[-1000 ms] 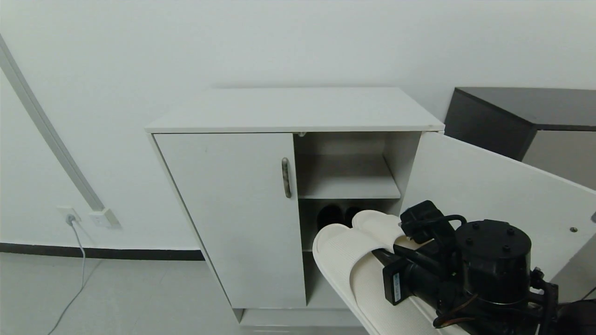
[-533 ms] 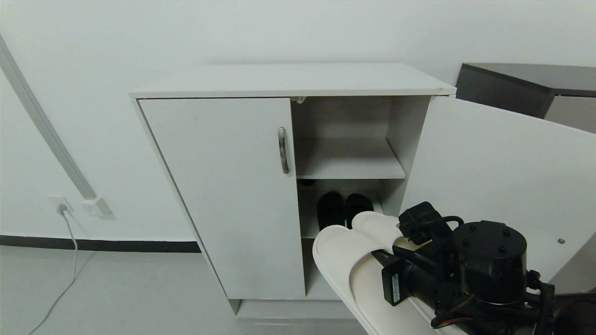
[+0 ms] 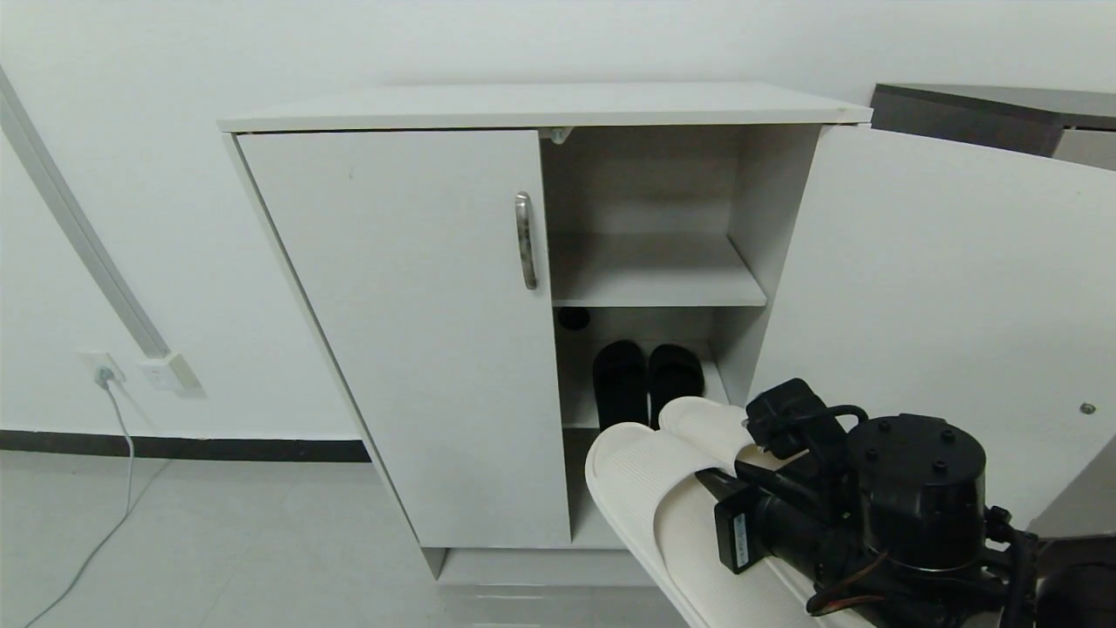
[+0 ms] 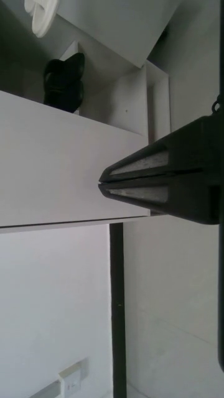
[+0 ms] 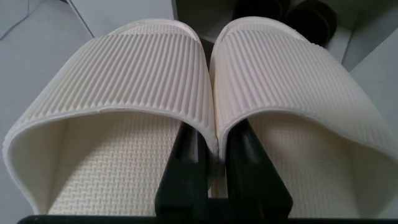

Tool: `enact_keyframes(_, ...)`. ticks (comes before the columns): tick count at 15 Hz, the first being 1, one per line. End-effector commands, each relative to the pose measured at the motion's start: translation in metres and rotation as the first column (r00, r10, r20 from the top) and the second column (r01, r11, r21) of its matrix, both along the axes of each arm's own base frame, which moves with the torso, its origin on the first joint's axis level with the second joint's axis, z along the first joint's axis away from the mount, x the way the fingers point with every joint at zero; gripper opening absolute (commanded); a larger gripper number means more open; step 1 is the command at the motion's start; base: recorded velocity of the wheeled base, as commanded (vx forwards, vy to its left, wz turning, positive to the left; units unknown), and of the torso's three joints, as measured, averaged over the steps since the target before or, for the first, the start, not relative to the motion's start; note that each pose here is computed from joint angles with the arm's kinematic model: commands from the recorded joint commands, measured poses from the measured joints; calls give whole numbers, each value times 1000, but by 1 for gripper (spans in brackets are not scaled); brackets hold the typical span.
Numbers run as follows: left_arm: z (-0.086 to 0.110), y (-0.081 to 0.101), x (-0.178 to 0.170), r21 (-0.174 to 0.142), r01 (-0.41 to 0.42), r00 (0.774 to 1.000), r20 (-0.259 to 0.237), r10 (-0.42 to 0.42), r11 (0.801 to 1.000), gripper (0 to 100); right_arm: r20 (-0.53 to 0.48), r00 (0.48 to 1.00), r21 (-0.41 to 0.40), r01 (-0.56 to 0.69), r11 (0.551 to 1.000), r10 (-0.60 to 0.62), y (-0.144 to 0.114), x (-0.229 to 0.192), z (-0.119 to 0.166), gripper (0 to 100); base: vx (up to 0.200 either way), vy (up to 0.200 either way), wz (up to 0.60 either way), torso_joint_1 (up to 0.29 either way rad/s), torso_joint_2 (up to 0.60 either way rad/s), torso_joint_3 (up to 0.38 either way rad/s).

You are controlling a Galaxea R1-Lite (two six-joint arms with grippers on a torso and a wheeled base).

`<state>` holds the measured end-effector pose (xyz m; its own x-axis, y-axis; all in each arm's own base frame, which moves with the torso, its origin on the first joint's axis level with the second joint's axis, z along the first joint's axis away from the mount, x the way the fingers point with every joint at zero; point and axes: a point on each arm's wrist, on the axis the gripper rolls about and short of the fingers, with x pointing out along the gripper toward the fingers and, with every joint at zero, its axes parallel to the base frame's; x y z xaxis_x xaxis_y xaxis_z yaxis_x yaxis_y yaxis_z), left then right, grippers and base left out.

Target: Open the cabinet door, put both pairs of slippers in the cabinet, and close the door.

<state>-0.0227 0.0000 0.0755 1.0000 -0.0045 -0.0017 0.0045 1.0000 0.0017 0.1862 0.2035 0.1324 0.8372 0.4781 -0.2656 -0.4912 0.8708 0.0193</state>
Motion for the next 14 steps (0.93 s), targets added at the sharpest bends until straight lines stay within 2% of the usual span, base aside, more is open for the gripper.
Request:
enact_keyframes(1,0,0,0,-2,0,1000,0,0,1000,0,1,1000,-4,0,1000,0,1,1,-1,0,0,0,0,0,0,0)
enact_keyframes(3,0,0,0,0,0,1000,2,0,1000,0,24,1000,-41,-9,999,10,4,1,-2,0,0,0,0,0,0,0)
enact_keyframes(4,0,0,0,0,0,1000,0,0,1000,0,49,999,-35,19,999,-17,15,6,3,0,0,0,0,0,0,0)
enact_keyframes(8,0,0,0,-2,0,1000,0,0,1000,0,64,969,-23,241,970,-239,65,37,30,0,0,0,0,0,0,0)
enact_keyframes(11,0,0,0,-3,0,1000,2,0,1000,0,60,941,6,334,943,-333,77,48,68,0,0,0,0,0,0,0)
enact_keyframes(14,0,0,0,-3,-1,1000,2,1,1000,0,53,918,16,393,920,-393,79,57,85,0,0,0,0,0,0,0)
